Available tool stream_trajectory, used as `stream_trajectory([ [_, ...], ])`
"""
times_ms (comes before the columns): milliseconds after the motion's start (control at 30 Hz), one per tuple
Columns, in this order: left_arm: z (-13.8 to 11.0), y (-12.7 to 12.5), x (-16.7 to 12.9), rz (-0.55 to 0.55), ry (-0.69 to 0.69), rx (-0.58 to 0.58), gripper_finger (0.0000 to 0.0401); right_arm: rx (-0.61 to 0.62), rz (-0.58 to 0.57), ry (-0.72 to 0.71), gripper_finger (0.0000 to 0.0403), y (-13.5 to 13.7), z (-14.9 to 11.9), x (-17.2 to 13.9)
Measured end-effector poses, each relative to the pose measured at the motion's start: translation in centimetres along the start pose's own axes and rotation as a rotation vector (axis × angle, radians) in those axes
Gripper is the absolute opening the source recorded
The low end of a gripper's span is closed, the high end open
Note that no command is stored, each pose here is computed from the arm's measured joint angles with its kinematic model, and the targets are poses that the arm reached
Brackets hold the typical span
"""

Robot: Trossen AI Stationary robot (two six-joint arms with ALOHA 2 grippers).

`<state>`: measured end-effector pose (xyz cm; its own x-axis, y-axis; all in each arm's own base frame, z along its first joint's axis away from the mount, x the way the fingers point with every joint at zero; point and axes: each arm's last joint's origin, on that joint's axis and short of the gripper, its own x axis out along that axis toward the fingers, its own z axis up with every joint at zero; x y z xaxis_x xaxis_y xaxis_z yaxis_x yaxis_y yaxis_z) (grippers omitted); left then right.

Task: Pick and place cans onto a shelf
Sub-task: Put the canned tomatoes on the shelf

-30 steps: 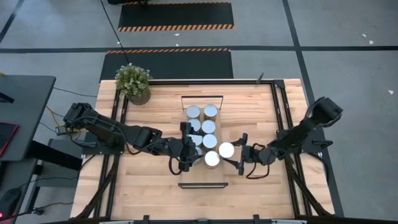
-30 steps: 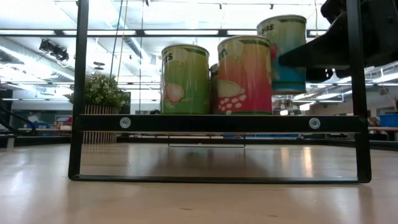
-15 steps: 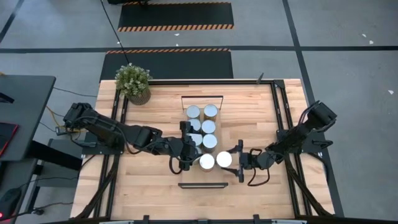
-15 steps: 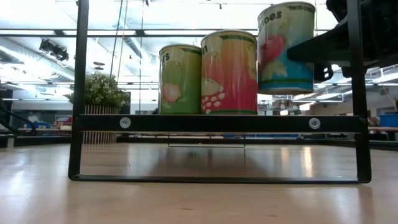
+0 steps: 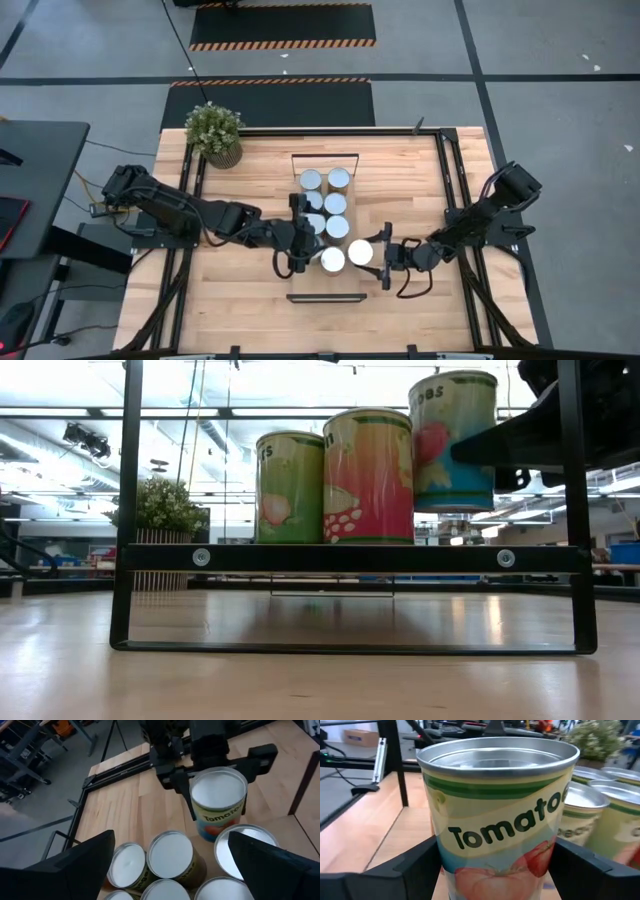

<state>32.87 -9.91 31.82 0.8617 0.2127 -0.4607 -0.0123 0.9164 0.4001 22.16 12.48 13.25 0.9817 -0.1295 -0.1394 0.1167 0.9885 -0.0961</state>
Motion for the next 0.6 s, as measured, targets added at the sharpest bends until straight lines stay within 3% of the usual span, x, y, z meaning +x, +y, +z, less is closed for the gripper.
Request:
stream_trajectory([
  [133, -0.1, 0.0, 0.0, -0.001, 0.007, 0.009, 0.0396, 0.008, 0.099, 0.002, 0.0325, 1.0, 0.1, 1.1],
  [267, -0.2, 0.1, 0.0, 0.0, 0.019, 0.023, 0.0396, -0.059, 0.161, 0.004, 0.0325, 2.4, 0.1, 1.8],
  [600, -1.7, -0.4, 0.0, -0.098, 0.157, -0.053, 0.0396, -0.081, 0.02, 0.013, 0.0325, 2.1, 0.3, 1.0],
])
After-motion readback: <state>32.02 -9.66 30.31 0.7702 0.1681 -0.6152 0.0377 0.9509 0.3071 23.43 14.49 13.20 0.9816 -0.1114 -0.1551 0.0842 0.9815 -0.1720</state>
